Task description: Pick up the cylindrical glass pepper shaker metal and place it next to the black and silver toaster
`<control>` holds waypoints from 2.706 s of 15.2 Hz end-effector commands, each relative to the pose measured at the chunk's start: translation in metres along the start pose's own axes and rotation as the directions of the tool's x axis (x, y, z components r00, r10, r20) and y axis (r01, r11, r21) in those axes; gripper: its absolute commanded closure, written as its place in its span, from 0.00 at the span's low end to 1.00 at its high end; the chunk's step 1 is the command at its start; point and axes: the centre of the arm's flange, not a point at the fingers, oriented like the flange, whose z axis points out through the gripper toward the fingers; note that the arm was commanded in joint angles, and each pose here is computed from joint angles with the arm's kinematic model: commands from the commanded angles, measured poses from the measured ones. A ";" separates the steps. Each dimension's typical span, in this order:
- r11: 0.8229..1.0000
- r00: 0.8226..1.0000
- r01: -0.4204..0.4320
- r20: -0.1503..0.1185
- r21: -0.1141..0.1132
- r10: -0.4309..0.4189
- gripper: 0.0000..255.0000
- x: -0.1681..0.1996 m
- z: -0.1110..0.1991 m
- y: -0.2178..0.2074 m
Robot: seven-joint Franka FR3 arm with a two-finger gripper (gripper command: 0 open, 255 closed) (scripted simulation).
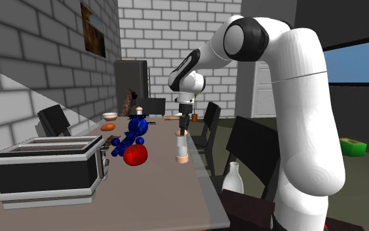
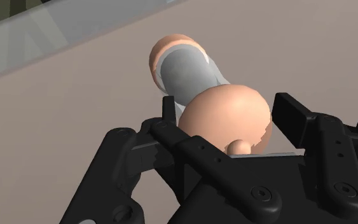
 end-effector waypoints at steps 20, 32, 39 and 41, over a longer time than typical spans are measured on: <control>1.000 1.000 0.000 0.000 0.000 0.000 1.00 0.003 -0.073 -0.012; 1.000 1.000 0.000 0.000 0.000 0.000 1.00 0.005 -0.135 -0.023; 1.000 1.000 0.000 0.000 0.000 0.000 1.00 0.006 -0.171 -0.029; 1.000 1.000 0.000 0.000 0.000 0.000 1.00 0.007 -0.182 -0.031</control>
